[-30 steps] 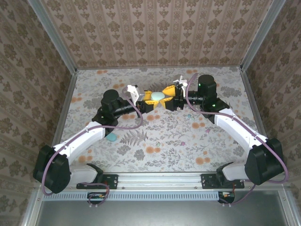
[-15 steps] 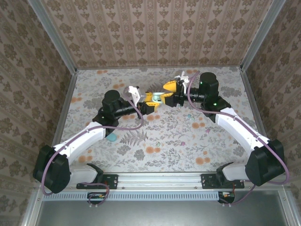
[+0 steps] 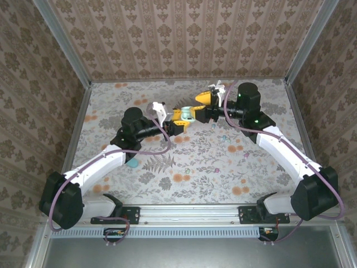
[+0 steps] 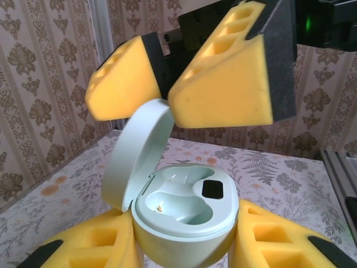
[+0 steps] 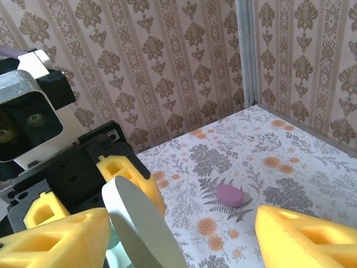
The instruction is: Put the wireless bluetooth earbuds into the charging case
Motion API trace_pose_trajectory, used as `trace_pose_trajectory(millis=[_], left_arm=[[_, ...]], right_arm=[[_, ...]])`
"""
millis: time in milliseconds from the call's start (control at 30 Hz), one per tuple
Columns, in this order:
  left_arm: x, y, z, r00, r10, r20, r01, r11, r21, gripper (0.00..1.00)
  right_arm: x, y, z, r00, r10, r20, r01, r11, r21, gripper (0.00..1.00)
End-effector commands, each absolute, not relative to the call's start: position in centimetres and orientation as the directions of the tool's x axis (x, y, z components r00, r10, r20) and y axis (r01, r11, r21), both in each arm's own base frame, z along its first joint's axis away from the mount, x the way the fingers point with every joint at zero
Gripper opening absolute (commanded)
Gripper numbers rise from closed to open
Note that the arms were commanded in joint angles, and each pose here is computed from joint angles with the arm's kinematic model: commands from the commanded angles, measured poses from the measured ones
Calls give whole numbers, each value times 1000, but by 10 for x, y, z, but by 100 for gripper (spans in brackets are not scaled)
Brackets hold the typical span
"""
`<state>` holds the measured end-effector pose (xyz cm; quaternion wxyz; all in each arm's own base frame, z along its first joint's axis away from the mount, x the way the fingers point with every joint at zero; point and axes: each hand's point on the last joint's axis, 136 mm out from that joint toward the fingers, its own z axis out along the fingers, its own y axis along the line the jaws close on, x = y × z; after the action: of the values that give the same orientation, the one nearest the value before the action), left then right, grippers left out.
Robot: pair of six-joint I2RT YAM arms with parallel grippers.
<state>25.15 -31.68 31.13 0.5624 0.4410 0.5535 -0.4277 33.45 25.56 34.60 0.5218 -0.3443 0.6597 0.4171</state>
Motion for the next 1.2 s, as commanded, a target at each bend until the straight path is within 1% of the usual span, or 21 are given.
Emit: trace_pose_trajectory(millis=[0,133,200,267,333,400,533,600,667,767,833,1033,1167], left_arm=[[256,-318,312,5,-20,-1000,963,269,-1,34],[257,-318,313,4,-32,-999,961,277,-5,34],[258,-318,314,4,-38,-999,960,279,-7,34],[258,-318,316,3,-42,-999,961,277,-9,34],[255,-318,317,6,-46,-999,965,263,-6,34],[252,-319,318,11,-43,-999,970,243,0,34],[243,-321,321,22,-34,-999,981,194,15,34],[240,-322,321,19,-24,-1000,985,174,15,34],[237,-322,322,24,-21,-999,987,158,20,34],[236,-322,323,28,-21,-999,988,152,24,34],[236,-322,324,32,-23,-999,988,151,28,34],[232,-322,325,35,-20,-999,991,132,33,34],[231,-322,325,41,-16,-999,991,129,39,35]], right_arm=[[324,251,367,-208,-6,-978,-893,410,188,71],[318,251,361,-210,-30,-977,-902,393,182,71],[314,253,356,-214,-57,-975,-913,367,179,71],[306,255,351,-191,-83,-978,-932,329,154,71],[299,256,345,-138,-110,-984,-951,293,100,72],[294,256,337,-56,-140,-989,-964,266,17,72],[284,254,324,111,-194,-975,-965,213,-152,69],[289,253,324,132,-204,-970,-955,237,-180,69],[288,253,323,162,-222,-962,-953,217,-211,68],[284,256,319,174,-241,-955,-962,163,-217,64],[284,257,319,169,-241,-956,-966,153,-209,61],[289,260,318,154,-237,-959,-972,137,-189,59],[291,262,320,142,-232,-962,-976,132,-176,56]])
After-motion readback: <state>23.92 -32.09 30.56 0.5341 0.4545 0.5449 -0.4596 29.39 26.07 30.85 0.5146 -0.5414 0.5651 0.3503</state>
